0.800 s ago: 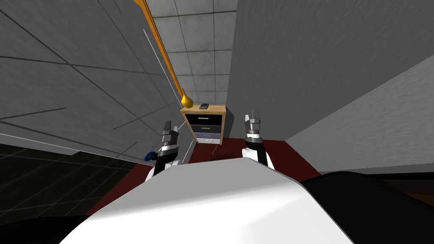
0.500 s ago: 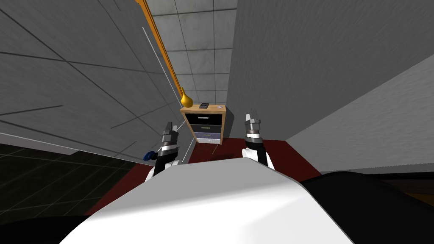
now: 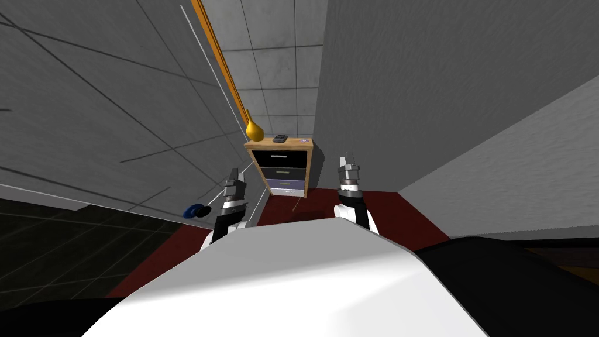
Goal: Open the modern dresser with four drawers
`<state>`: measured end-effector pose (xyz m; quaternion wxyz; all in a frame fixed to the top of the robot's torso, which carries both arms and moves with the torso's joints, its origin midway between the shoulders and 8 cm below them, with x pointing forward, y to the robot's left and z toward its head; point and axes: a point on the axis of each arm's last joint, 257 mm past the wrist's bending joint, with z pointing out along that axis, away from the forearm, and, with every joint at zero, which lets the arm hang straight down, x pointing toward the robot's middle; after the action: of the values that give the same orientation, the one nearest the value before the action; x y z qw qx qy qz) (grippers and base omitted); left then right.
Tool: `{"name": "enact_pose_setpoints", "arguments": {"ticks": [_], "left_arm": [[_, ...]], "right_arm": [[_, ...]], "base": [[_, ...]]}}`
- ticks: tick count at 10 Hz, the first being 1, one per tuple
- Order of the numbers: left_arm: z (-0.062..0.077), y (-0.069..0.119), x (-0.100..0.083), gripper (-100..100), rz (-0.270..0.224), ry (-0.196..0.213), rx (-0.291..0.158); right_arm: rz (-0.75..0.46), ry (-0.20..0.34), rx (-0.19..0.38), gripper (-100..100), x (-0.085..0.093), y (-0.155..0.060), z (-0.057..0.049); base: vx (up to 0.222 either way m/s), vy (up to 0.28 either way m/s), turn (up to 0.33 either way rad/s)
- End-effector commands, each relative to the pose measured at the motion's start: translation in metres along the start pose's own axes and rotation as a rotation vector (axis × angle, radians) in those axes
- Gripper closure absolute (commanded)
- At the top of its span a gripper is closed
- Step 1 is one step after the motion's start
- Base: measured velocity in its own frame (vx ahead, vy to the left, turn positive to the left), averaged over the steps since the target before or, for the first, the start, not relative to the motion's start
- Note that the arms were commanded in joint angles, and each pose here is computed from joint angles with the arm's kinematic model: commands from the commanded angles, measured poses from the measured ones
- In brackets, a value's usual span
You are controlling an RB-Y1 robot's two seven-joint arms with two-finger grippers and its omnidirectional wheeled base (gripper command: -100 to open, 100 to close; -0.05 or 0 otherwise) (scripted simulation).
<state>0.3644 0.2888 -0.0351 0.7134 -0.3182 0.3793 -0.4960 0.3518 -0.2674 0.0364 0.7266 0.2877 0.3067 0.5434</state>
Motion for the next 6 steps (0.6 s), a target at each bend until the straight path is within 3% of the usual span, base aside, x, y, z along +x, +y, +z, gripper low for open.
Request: {"name": "enact_pose_setpoints", "arguments": {"ticks": [1,2,6], "left_arm": [[0.000,0.000,0.000,0,0.000,0.000,0.000],[-0.001,0.011,0.006,-100,0.021,0.038,-0.011],[-0.005,0.035,0.014,-100,0.045,0.077,-0.042]], "right_arm": [[0.000,0.000,0.000,0,0.000,0.000,0.000],[0.000,0.000,0.000,0,0.000,0.000,0.000],[0.000,0.000,0.001,0,0.000,0.000,0.000]], "base": [[0.000,0.000,0.000],[0.041,-0.008,-0.019],[0.062,0.002,-0.017]]}}
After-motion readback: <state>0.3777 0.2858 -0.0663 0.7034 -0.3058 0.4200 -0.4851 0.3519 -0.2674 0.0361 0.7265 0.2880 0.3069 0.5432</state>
